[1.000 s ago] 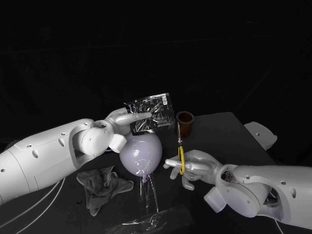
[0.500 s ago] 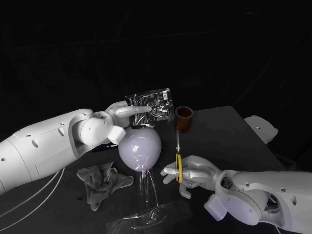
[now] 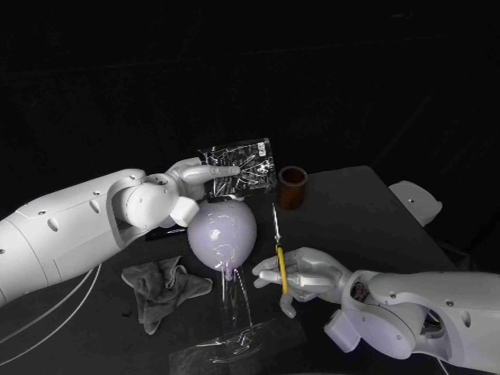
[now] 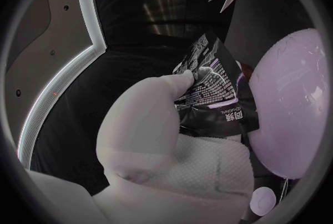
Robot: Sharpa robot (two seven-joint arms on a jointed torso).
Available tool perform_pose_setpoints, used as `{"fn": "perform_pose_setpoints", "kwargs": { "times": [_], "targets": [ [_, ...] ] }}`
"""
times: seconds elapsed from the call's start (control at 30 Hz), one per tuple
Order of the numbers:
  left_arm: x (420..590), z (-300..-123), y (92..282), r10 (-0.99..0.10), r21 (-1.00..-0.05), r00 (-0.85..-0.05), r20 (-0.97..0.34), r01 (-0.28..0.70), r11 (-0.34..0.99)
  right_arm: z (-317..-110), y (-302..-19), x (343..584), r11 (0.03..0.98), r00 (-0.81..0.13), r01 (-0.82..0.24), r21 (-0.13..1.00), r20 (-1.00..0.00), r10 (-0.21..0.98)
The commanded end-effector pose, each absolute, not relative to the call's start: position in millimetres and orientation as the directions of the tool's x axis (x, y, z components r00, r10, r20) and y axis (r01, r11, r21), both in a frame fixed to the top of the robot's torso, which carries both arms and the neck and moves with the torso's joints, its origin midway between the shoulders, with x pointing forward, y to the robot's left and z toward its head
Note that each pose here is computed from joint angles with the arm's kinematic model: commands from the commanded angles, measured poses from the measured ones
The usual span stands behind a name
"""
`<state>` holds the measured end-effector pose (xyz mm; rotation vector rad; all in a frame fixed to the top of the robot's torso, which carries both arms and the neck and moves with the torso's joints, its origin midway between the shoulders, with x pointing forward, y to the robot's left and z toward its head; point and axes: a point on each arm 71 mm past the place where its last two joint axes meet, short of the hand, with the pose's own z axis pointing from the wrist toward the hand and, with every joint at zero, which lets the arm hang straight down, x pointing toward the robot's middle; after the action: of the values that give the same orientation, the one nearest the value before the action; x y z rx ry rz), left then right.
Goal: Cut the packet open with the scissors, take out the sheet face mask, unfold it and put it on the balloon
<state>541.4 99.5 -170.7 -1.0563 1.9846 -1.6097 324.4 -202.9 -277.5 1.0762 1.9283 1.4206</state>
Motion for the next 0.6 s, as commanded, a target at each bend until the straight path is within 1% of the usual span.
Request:
{"fn": "perform_pose_setpoints", "kwargs": {
  "times": [0.03, 0.3, 0.6],
  "targets": [
    [538.5, -168.4, 94.1, -0.713, -0.946, -0.679, 0.172, -0.315, 0.071, -275.6, -199.1, 323.2, 0.137, -0.583, 0.267, 0.954, 0.047, 0.811],
    [536.1, -168.0, 92.5, -0.691, -0.947, -0.703, 0.17, -0.31, 0.082, -275.7, -197.5, 322.4, 0.127, -0.584, 0.282, 0.951, 0.065, 0.809],
    [536.4, -168.3, 96.7, -0.686, -0.947, -0.708, 0.168, -0.308, 0.086, -274.6, -201.7, 322.9, 0.11, -0.569, 0.292, 0.95, 0.08, 0.818]
  ]
}}
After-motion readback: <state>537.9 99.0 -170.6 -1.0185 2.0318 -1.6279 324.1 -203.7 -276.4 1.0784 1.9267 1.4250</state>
